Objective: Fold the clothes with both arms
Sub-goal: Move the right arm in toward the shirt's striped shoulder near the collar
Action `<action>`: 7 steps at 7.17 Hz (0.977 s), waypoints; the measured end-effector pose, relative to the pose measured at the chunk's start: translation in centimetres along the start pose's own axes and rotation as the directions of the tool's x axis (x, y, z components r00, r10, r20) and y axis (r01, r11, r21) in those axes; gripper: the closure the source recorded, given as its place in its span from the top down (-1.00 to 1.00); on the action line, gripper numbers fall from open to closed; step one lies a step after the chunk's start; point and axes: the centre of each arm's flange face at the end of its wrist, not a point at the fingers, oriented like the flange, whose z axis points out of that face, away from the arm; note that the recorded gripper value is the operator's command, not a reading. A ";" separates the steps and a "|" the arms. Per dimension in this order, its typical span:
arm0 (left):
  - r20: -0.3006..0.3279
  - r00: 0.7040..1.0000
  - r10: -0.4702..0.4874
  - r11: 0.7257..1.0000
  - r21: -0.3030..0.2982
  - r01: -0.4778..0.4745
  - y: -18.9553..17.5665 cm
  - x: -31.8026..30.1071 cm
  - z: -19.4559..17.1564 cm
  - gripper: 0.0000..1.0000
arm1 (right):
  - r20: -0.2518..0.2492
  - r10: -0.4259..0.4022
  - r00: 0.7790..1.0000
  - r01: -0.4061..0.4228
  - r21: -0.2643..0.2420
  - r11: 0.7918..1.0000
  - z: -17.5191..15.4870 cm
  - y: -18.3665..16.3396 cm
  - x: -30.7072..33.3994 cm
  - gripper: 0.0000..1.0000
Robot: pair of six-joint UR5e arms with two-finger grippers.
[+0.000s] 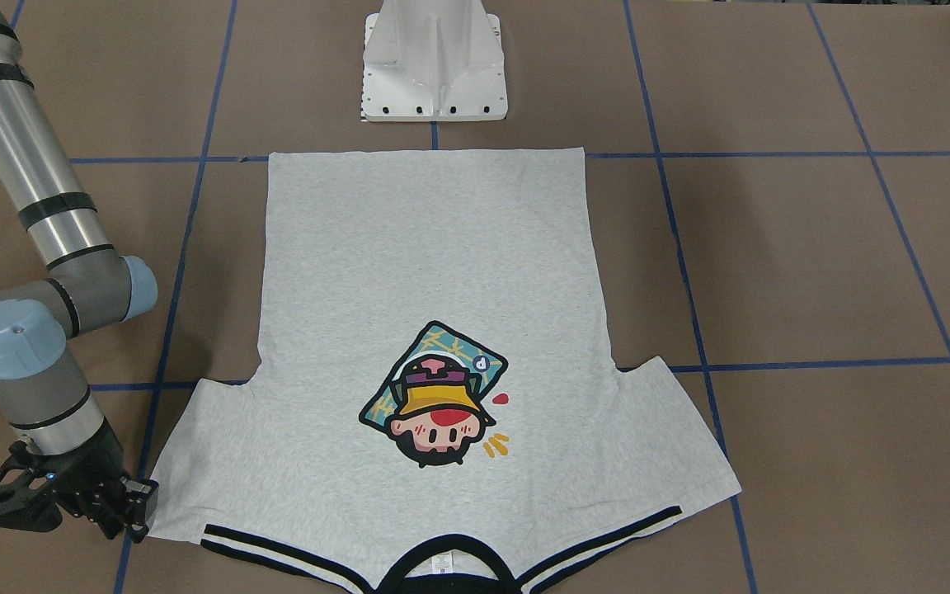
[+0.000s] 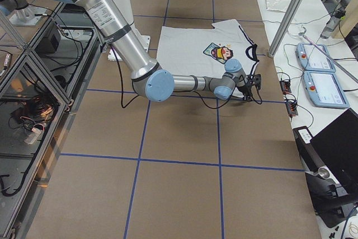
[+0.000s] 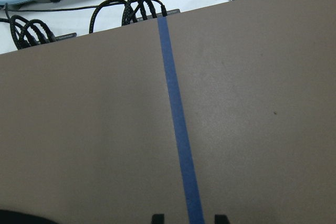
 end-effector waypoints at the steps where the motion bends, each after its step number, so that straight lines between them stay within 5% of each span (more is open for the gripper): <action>1: 0.000 1.000 -0.001 1.000 -0.001 0.001 0.0 -0.1 0.1 1.00 | 0.008 0.001 1.000 -0.001 0.004 1.000 -0.5 0.2 0.2 -0.72; 3: 0.001 1.000 0.000 1.000 -0.003 0.000 0.1 -0.2 0.2 1.00 | 0.011 0.001 1.000 -0.001 0.006 1.000 -1.0 0.3 0.2 -0.71; 4: 0.002 1.000 0.001 1.000 -0.004 -0.001 0.1 -0.2 0.2 1.00 | 0.007 0.000 1.000 0.000 0.006 1.000 -0.9 0.4 0.4 -0.40; 5: 0.003 1.000 -0.001 1.000 -0.006 0.001 0.2 -0.3 0.3 1.00 | 0.003 0.000 1.000 0.000 0.008 1.000 -0.9 0.3 0.5 0.23; 6: 0.004 1.000 -0.002 1.000 -0.007 0.002 0.2 -0.4 0.3 1.00 | 0.000 0.003 1.000 -0.003 0.014 1.000 -1.0 0.0 0.7 0.58; 7: 0.004 1.000 -0.004 1.000 -0.008 0.004 0.2 -0.4 0.4 1.00 | -0.003 0.012 1.000 -0.012 0.018 1.000 -1.0 -0.1 0.7 0.61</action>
